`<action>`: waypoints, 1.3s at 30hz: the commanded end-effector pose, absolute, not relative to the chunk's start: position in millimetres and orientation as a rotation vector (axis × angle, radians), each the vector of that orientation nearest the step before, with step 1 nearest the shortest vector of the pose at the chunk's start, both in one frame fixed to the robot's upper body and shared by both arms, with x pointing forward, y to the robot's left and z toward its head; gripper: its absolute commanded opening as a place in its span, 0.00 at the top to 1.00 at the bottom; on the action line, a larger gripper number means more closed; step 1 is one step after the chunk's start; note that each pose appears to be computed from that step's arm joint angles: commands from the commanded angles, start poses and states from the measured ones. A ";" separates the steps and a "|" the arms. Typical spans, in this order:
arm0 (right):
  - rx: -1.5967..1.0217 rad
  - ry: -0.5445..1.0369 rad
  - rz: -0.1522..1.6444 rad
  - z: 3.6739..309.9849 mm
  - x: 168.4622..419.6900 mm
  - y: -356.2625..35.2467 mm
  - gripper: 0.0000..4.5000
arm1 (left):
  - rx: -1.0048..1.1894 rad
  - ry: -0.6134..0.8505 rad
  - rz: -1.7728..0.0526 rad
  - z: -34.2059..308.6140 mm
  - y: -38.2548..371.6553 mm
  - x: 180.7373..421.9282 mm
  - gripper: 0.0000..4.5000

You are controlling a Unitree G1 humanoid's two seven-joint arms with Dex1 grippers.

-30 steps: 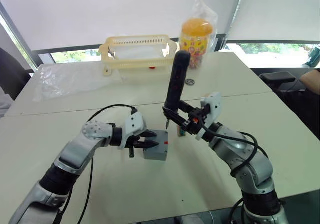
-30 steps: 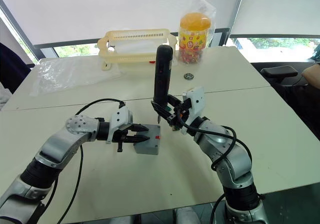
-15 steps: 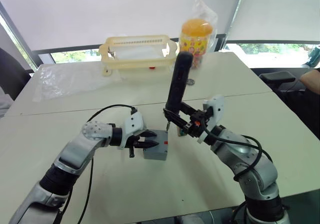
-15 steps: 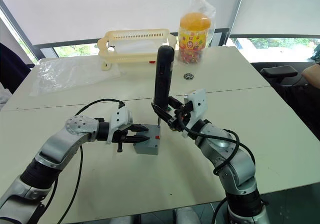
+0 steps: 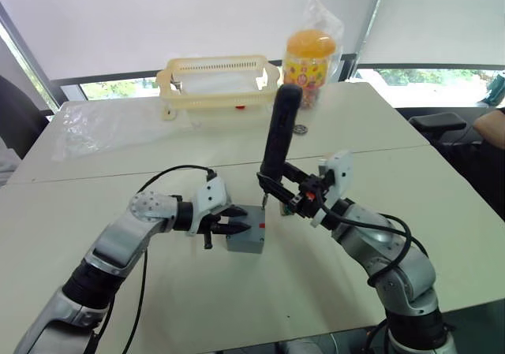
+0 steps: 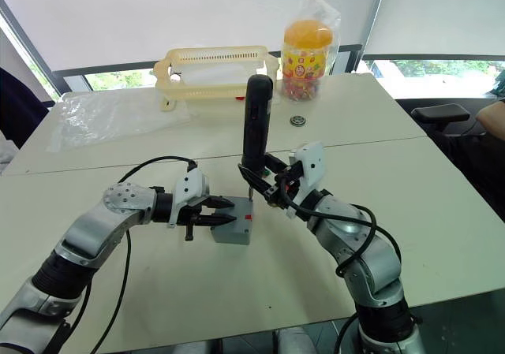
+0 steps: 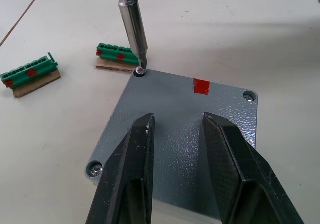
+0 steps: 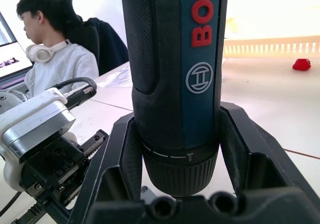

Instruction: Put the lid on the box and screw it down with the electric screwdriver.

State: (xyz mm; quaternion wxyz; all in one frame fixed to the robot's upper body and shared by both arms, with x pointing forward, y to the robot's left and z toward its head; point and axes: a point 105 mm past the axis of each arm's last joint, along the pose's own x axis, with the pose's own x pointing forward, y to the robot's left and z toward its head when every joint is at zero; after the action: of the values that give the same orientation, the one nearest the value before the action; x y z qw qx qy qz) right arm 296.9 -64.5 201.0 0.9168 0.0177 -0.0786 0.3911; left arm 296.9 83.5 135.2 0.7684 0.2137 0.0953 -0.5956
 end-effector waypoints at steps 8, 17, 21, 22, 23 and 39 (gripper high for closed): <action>0.015 -0.242 0.811 211.7 296.0 -63.3 0.61 | 0.461 0.302 -1.266 115.0 90.1 295.8 0.67; 0.002 -0.225 0.834 203.1 295.5 -56.1 0.61 | 0.457 0.302 -1.267 114.5 89.9 295.5 0.67; -0.020 -0.162 0.864 187.5 293.1 -52.8 0.61 | 0.457 0.303 -1.265 114.6 90.3 295.3 0.67; -0.031 -0.149 0.862 184.0 293.4 -53.8 0.61 | 0.458 0.304 -1.264 114.7 90.7 295.4 0.67; -0.038 -0.140 0.859 181.5 293.9 -54.8 0.61 | 0.458 0.304 -1.262 114.6 91.2 295.5 0.67; -0.132 -0.083 0.807 163.4 302.1 -68.3 0.61 | 0.453 0.305 -1.267 114.3 90.9 293.4 0.67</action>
State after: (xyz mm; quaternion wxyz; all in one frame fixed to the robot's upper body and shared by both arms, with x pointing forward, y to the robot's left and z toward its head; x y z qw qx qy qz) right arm 297.4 -61.0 186.1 0.9089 -0.0509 -0.0873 0.4045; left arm 296.3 85.9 129.8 0.7745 0.2069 0.1063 -0.5883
